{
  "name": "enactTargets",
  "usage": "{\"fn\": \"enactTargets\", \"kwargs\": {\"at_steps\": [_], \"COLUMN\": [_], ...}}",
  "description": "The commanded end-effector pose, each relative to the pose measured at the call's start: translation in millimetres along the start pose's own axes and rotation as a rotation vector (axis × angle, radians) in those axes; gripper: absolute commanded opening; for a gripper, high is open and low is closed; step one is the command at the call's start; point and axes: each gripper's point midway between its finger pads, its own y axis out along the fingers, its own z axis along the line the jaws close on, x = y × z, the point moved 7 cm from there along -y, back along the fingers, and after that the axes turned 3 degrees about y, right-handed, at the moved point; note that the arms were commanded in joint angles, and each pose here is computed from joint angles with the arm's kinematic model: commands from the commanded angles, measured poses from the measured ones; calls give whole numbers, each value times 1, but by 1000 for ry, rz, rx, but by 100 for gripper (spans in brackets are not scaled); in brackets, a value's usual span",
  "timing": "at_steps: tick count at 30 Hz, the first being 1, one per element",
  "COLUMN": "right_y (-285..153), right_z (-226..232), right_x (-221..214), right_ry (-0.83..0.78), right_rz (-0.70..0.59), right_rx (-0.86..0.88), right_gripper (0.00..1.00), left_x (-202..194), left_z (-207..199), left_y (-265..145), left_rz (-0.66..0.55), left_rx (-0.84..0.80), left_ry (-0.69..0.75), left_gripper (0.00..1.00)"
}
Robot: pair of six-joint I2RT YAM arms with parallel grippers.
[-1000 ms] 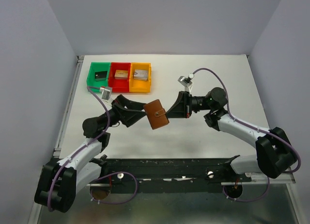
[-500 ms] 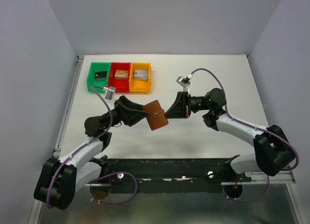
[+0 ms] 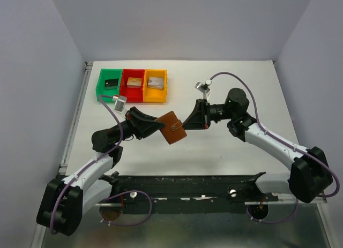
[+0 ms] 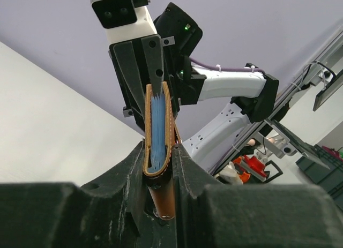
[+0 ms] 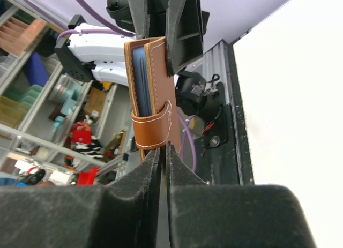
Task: Take the credit cards out of the card holder
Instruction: Open the card holder.
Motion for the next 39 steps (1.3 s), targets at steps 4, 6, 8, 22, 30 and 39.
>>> {"fn": "enactTargets", "kwargs": {"at_steps": [4,6,8,22,30,39], "right_y": [-10,-15,-18,-27,-25,1], "right_z": [5,6,9,47,30,22], "right_x": [4,2,2,22,30,20], "right_ry": [-60,-40,-50,-315,-348,-414], "right_rz": [12,13,2,-48,-86,-96], "right_rx": [-233,-303,-350,-974,-1315,-1348], "right_gripper": [57,66,73,75,73,70], "left_x": [7,9,11,40,30,26], "left_z": [-12,-12,-12,13,20,11], "left_y": [4,4,5,1,7,25], "left_rz": [35,47,54,77,85,23], "left_rx": [-22,4,43,675,967,1050], "left_ry": [94,105,120,69,-43,-82], "left_gripper": [20,19,14,0,0,0]}}
